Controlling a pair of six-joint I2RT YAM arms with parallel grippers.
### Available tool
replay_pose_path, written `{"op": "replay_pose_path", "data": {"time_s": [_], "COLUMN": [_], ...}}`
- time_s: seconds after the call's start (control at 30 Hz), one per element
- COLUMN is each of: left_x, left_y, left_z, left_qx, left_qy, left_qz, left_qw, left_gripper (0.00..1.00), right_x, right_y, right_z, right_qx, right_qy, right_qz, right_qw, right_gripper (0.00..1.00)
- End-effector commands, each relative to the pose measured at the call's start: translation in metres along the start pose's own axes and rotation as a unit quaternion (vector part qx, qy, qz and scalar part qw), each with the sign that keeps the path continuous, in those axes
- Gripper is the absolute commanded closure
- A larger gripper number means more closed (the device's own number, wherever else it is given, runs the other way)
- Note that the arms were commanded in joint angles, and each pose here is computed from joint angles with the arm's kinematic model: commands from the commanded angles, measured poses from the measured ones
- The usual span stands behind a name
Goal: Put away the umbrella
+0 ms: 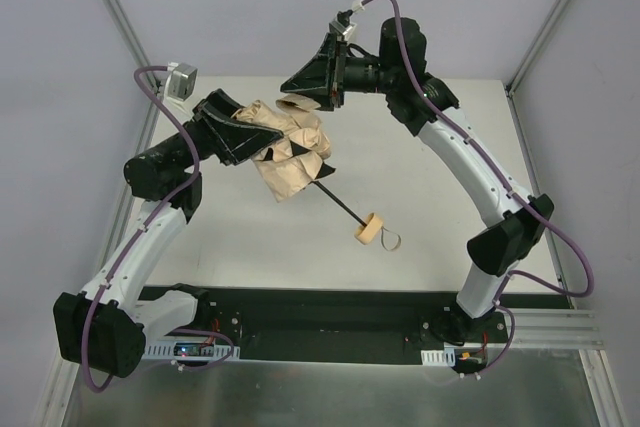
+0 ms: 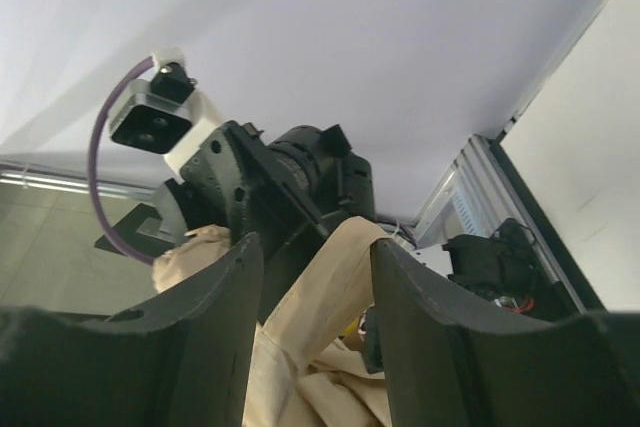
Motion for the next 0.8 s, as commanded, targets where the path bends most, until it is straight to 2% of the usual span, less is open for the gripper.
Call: {"op": "replay_pose_path", "data": {"time_s": [0.0,0.2,0.3,0.37,0.43,0.5,0.53,0.63,0.77], "left_x": [-0.052,-0.048,-0.043,-0.040,-0.039,-0.036,-0.036,-0.036,-0.029], "left_y": [0.008,0.007,0.005,0.006,0.006,0.003,0.002,-0.001,-0.005], "left_z": [-0.008,-0.008,-0.007,-0.008,-0.010,-0.012,-0.012,-0.013,-0.010], "left_qx": [-0.028,-0.030,-0.042,-0.035,-0.025,-0.020,-0.016,-0.012,-0.022], "left_qy": [0.121,0.119,0.128,0.147,0.173,0.196,0.212,0.234,0.230], "left_qz": [0.118,0.102,0.075,0.045,0.007,-0.040,-0.058,-0.084,-0.104], "left_qw": [0.985,0.987,0.988,0.988,0.985,0.980,0.975,0.968,0.967], "left_gripper": [1.00,1.00,1.00,1.00,1.00,1.00,1.00,1.00,1.00], "right_x": [0.012,0.020,0.028,0.028,0.016,0.002,-0.011,-0.014,-0.020], "right_y": [-0.018,-0.034,-0.042,-0.053,-0.072,-0.097,-0.110,-0.129,-0.141], "right_z": [0.005,0.009,0.011,0.013,0.016,0.017,0.015,0.018,0.034], "right_qx": [-0.008,-0.021,-0.021,-0.026,-0.045,-0.086,-0.113,-0.179,-0.214], "right_qy": [-0.060,-0.089,-0.118,-0.153,-0.137,-0.076,-0.033,0.012,0.062], "right_qz": [0.017,0.039,0.040,0.074,0.148,0.202,0.208,0.167,0.180], "right_qw": [0.998,0.995,0.992,0.985,0.978,0.973,0.971,0.970,0.958], "right_gripper": [0.50,0.45,0.35,0.25,0.15,0.07,0.06,0.04,0.02]}}
Point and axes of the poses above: each gripper's point midway between its finger pads, its own y axis out along the fingers, its own x axis along the line the jaws close on, z = x × y, the point moved 10 cm from there along -y, back along the fingers, and after that the axes turned 13 degrees about -y, right-handed, at the moved point
